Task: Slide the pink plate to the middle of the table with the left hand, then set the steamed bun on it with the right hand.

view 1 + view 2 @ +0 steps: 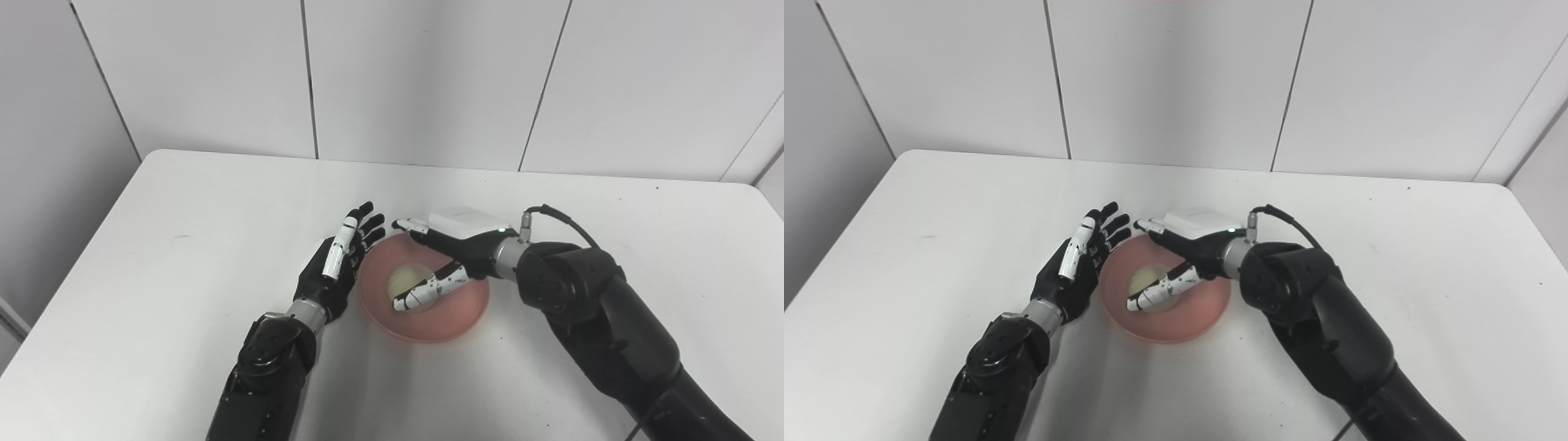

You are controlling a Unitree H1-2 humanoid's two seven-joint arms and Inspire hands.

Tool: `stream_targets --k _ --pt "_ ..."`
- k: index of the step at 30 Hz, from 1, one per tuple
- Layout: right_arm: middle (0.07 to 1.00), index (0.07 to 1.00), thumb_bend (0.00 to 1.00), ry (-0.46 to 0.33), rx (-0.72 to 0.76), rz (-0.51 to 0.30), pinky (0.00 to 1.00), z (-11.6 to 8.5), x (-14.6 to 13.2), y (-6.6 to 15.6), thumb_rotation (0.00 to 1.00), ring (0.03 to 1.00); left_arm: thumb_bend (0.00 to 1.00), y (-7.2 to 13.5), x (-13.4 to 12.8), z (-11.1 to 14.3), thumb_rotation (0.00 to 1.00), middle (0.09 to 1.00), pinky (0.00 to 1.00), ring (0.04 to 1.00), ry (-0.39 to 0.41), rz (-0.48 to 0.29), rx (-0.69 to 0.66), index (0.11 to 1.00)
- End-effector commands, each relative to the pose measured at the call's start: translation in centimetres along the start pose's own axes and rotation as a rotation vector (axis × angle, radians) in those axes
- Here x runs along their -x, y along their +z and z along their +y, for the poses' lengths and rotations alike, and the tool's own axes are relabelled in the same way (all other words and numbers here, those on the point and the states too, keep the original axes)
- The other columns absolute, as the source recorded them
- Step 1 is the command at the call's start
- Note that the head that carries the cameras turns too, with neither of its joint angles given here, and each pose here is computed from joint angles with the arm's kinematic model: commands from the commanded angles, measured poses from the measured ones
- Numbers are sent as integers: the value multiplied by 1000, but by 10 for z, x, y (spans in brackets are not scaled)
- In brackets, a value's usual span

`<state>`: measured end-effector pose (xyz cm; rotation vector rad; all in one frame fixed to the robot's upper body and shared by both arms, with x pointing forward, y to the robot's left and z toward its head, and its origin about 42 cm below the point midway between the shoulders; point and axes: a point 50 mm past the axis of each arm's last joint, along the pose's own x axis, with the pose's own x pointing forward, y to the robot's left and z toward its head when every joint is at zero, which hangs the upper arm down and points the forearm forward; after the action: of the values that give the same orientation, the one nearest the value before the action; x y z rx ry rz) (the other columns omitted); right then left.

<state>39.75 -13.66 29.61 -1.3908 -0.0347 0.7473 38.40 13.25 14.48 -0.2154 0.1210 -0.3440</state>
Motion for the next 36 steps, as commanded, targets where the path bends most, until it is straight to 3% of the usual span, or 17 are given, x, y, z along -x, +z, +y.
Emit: stream_targets --k 1,5,7,12,14,19,23,26,31,34,36 --pt "997 1000 985 -78 -17 -33 687 -26 9 5 786 899 388 -24 5 1 1000 939 936 927 20 118 19 934" --pt "975 1000 999 -140 -87 -111 694 -38 16 1 882 887 379 -25 6 3 1000 930 947 925 9 111 6 930" --pt "949 1000 924 -175 -107 -128 715 -43 20 0 889 883 380 -26 7 4 1000 944 964 934 8 118 4 961" --pt "911 993 897 -355 -124 -168 678 -57 36 -11 991 844 391 -27 7 7 1000 939 967 931 22 121 14 958" --pt "911 983 865 -460 -182 -179 722 -57 44 -22 999 855 395 -24 8 8 1000 944 971 934 26 120 10 962" --pt "903 937 808 -636 -370 -166 732 -33 51 -44 1000 852 378 -19 14 11 1000 950 977 938 39 96 -12 966" --pt "941 963 761 -683 -536 -132 706 -9 51 -56 1000 878 364 -13 19 12 1000 952 968 942 62 60 -34 968" --pt "997 999 752 -701 -699 -134 829 6 46 -61 1000 969 373 -9 23 12 1000 960 977 950 82 34 -47 976" --pt "1000 1000 707 -716 -929 -148 972 27 35 -65 1000 999 381 -8 28 13 1000 977 994 966 112 -17 -57 991" --pt "1000 1000 693 -755 -993 -126 998 42 31 -64 1000 1000 368 -8 31 12 1000 994 1000 981 139 -51 -52 1000" --pt "1000 1000 662 -837 -1025 -145 1000 57 24 -64 1000 1000 368 -9 35 11 1000 999 1000 987 161 -72 -63 1000"
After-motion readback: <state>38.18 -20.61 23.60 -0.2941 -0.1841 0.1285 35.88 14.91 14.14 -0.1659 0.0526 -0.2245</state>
